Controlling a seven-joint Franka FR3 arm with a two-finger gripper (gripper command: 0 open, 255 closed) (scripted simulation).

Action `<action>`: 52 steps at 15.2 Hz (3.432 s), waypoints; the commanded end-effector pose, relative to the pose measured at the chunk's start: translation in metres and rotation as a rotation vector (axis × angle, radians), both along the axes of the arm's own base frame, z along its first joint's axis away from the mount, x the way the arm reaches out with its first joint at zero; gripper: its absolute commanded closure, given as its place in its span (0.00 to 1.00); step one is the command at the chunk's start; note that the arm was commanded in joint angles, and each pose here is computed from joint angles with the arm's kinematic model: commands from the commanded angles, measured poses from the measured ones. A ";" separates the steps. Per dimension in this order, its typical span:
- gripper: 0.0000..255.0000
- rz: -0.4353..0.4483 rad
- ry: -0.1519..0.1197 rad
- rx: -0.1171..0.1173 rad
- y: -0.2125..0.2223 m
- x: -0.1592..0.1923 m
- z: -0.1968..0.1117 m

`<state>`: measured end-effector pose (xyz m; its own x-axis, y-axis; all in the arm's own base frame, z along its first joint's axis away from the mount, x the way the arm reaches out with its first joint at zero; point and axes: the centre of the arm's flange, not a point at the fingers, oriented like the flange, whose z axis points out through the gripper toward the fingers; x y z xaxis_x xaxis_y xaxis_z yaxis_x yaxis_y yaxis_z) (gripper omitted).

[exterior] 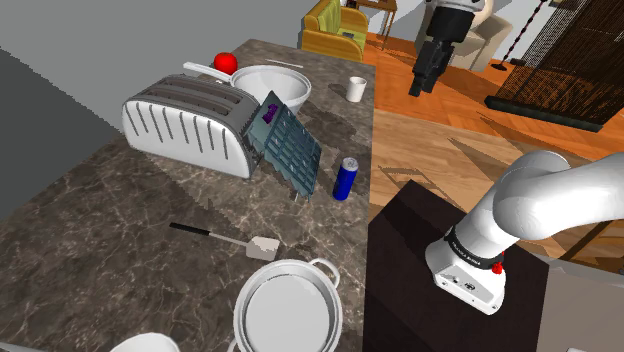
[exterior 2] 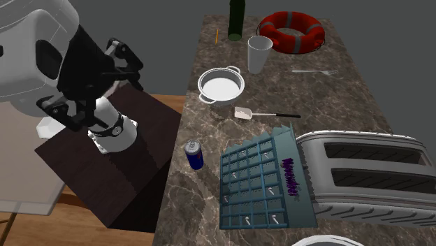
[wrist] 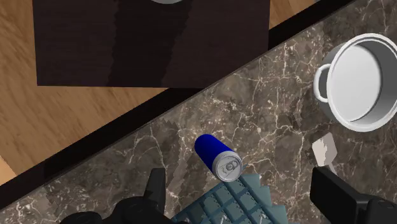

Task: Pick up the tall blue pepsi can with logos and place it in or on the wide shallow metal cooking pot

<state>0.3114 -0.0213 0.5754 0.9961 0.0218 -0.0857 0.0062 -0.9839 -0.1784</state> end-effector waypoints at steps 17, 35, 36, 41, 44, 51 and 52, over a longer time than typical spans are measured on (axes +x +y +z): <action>0.00 -0.209 -0.070 -0.172 0.096 0.054 -0.183; 0.00 -0.246 -0.082 -0.203 0.108 0.068 -0.257; 0.00 -0.246 -0.082 -0.203 0.108 0.068 -0.257; 1.00 -0.246 -0.082 -0.203 0.108 0.067 -0.257; 1.00 -0.246 -0.082 -0.203 0.108 0.067 -0.257; 1.00 -0.246 -0.082 -0.203 0.108 0.068 -0.231; 1.00 -0.246 -0.082 -0.203 0.108 0.068 -0.226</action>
